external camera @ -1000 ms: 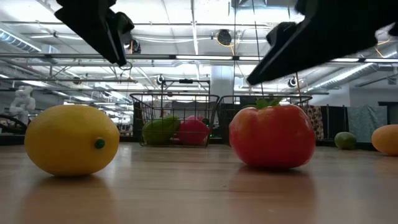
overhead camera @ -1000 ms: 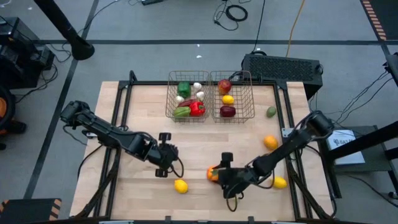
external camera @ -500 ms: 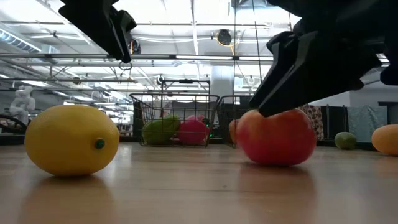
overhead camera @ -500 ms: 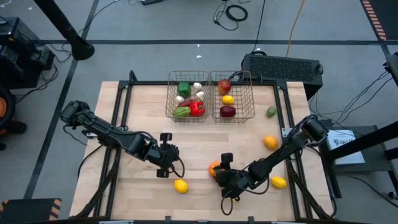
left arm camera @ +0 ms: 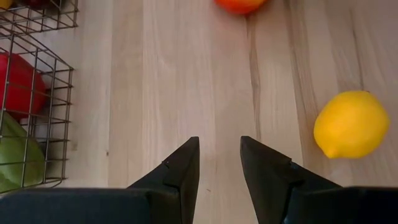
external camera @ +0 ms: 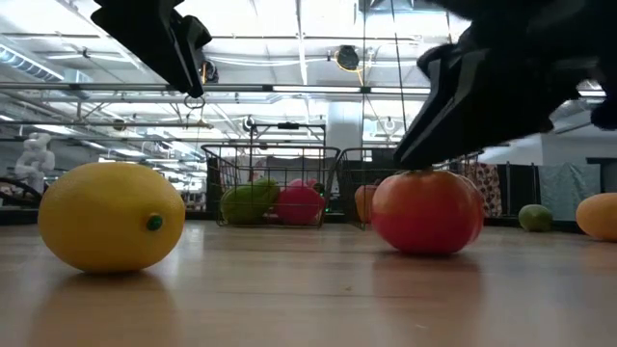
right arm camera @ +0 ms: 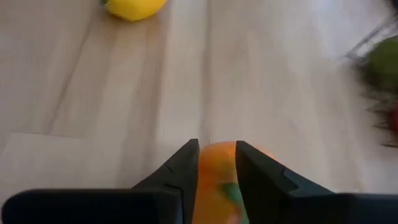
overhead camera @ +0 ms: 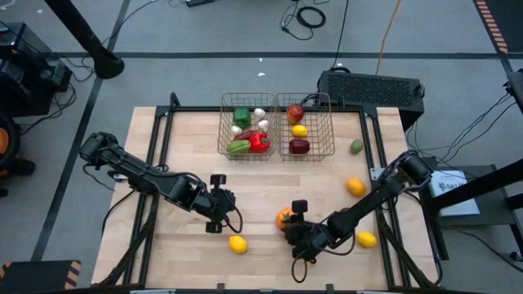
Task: Sort produce into baskets
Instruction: Put the orange tomato into the right mesh basket
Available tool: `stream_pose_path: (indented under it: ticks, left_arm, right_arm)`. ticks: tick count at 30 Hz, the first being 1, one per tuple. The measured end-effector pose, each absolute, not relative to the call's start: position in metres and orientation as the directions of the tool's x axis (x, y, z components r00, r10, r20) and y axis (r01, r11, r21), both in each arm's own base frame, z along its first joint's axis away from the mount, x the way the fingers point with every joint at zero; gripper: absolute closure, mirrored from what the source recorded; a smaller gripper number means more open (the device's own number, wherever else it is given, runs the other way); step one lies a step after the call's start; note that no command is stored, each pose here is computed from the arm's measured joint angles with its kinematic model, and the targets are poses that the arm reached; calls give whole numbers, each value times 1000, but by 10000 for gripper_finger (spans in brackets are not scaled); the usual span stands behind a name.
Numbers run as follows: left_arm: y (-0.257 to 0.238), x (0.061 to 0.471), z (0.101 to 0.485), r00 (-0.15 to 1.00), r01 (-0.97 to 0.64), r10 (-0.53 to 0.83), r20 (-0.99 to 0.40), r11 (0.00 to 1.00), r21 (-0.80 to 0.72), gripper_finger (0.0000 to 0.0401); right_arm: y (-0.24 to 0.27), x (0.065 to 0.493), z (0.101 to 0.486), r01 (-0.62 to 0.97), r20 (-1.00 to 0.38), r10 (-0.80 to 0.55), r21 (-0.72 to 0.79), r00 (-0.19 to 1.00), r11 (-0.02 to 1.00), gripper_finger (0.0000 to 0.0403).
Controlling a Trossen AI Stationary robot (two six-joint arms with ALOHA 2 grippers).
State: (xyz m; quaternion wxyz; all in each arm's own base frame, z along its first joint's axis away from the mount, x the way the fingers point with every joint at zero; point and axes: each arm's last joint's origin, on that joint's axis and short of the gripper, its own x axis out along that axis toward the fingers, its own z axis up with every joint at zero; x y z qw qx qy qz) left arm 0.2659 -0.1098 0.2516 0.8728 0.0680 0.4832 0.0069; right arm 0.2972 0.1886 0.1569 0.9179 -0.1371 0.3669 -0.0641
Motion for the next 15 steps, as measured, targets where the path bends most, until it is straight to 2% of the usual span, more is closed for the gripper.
stream_pose_path:
  ticks: [7,11,15]
  left_arm:
    - [-110,266,252,532,57,79,-843,990,128,276]
    - [-110,266,252,540,53,90,-837,989,140,276]
    - [-110,268,253,561,40,101,-822,988,149,276]
  right_arm:
    - [196,275,189,-23,-689,-347,-467,636,884,251]
    - [199,262,187,-63,-713,-378,-507,591,860,221]
    - [198,259,178,-80,-708,-384,-526,593,846,211]
